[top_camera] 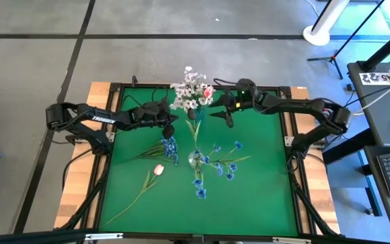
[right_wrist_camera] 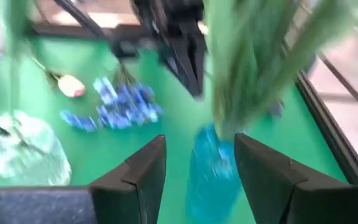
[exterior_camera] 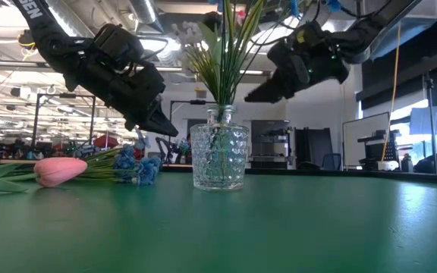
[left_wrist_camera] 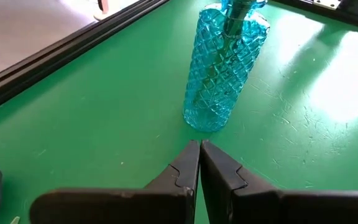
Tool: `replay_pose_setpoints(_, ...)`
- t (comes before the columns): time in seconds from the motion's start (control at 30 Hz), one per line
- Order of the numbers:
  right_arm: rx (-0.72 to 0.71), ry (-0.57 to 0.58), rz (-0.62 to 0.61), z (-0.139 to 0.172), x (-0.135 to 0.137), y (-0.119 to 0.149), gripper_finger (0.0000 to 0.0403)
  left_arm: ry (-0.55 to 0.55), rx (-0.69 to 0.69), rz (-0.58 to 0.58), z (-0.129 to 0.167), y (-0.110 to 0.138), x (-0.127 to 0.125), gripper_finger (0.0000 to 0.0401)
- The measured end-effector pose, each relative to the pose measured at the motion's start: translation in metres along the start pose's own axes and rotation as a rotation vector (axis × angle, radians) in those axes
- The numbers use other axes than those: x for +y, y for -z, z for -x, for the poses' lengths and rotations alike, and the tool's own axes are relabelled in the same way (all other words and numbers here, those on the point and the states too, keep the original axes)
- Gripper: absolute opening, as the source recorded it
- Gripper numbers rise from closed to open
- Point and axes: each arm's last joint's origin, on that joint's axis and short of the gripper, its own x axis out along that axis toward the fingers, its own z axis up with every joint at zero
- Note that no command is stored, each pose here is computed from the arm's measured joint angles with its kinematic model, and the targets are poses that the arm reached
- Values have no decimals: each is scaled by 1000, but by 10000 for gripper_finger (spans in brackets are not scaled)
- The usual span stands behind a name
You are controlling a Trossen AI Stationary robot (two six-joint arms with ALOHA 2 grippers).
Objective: Sort flowers into vase by color
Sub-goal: Put the black tulip into the transparent vase
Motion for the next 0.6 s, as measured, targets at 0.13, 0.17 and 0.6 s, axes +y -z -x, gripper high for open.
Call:
replay_pose_setpoints(0.13,105,42,-29,11,6,1,188,-3,20,-2,2,1,0,11)
replay_pose_setpoints(0.17,115,38,-38,14,7,0,188,-5,34,-4,4,1,0,11)
replay_pose_setpoints(0.6,124,162,-58,76,35,-35,188,-309,351,-12,58,-50,5,12)
